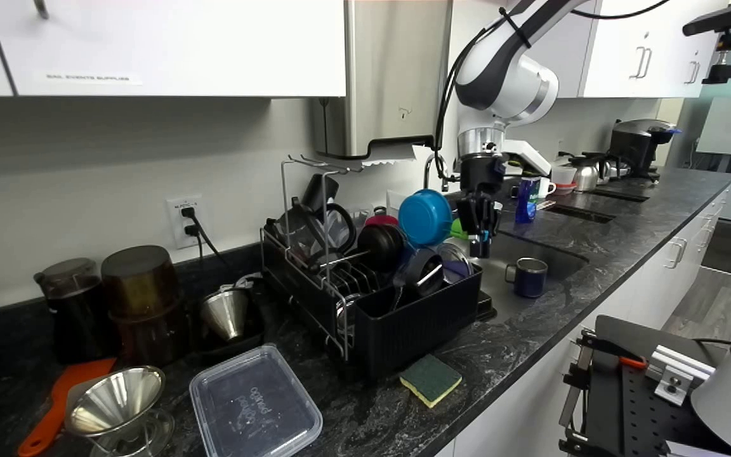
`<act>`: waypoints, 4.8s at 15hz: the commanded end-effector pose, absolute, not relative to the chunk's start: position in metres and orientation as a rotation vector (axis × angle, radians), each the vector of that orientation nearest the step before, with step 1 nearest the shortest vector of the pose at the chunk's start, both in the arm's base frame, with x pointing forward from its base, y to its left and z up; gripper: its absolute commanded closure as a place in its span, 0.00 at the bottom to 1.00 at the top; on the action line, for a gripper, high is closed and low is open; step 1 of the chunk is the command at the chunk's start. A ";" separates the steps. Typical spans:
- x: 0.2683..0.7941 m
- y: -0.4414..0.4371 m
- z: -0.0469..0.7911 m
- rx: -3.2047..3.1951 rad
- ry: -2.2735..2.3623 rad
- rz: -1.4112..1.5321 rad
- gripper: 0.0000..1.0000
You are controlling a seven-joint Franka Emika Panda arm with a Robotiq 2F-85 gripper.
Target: Put the blue pan on the the dish dryer
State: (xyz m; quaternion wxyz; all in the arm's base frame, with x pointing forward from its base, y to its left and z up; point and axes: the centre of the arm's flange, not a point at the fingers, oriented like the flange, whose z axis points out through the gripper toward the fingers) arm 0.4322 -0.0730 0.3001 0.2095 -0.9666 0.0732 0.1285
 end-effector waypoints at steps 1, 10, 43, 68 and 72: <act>0.427 -0.070 0.303 -2.702 0.205 0.400 0.94; 0.431 -0.063 0.302 -2.690 0.185 0.410 0.50; 0.438 -0.053 0.306 -2.679 0.142 0.371 0.99; 0.403 -0.053 0.362 -2.541 0.088 0.502 0.00; 0.400 -0.079 0.395 -2.521 0.142 0.326 0.00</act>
